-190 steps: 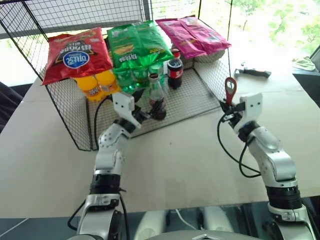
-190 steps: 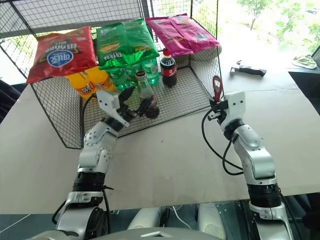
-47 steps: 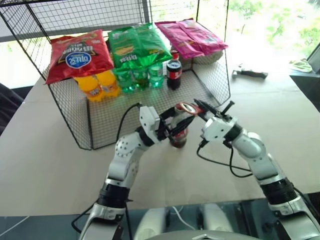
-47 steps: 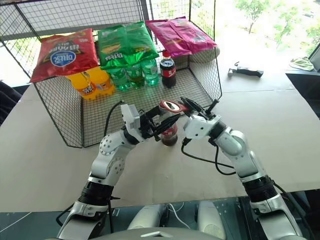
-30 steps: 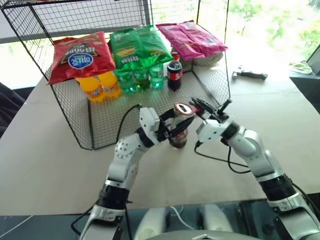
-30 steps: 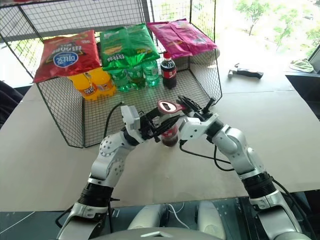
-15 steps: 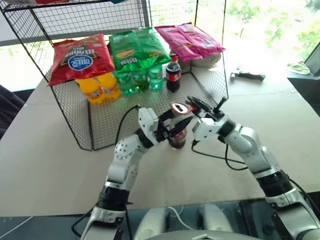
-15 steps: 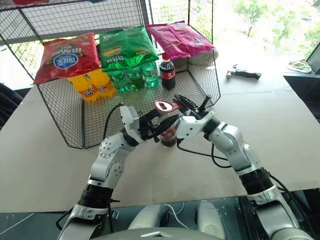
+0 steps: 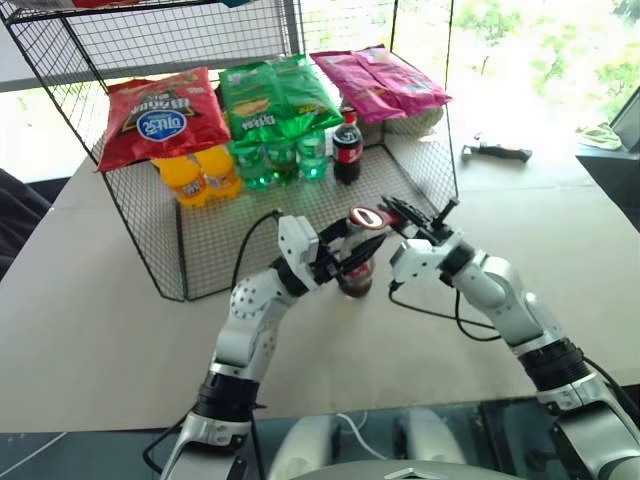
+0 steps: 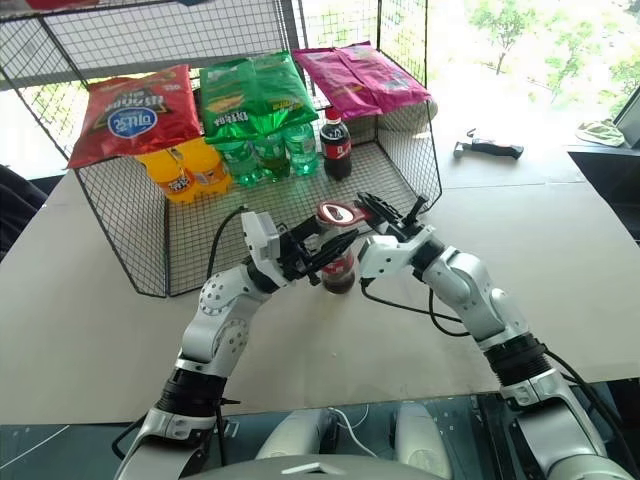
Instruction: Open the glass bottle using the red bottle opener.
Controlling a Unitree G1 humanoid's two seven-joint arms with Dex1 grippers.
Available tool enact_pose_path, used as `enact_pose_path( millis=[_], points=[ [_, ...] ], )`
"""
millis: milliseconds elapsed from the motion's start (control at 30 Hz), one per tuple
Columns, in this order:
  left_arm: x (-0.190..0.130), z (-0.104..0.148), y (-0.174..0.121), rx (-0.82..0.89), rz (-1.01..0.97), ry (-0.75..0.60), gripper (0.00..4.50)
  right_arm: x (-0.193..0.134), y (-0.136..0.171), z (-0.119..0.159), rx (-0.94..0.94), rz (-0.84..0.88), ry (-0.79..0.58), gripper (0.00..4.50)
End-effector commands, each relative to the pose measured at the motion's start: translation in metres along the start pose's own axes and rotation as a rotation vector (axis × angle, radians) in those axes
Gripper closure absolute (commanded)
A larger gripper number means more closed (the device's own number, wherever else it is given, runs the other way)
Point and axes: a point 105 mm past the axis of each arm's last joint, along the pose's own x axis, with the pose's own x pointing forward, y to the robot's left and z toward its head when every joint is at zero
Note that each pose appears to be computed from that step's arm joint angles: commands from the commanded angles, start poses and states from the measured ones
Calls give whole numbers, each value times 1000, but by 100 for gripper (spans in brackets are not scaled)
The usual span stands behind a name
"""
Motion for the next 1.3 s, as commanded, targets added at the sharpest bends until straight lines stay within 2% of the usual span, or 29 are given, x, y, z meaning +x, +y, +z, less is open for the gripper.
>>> enact_pose_path(
  millis=[33, 167, 733, 1133, 1300],
  points=[
    [-1, -6, 2, -4, 9, 35, 261, -2, 28, 7, -12, 116, -30, 450],
    [0, -6, 3, -3, 10, 34, 261, 0, 35, 14, 79, 127, -53, 450],
    [3, -6, 2, -6, 2, 31, 261, -1, 33, 9, -1, 138, -67, 450],
    [4, -8, 1, -10, 3, 30, 261, 2, -21, 3, -160, 35, -79, 450],
    [4, -9, 0, -14, -1, 31, 261, 0, -29, 1, -171, 17, -66, 450]
  ],
)
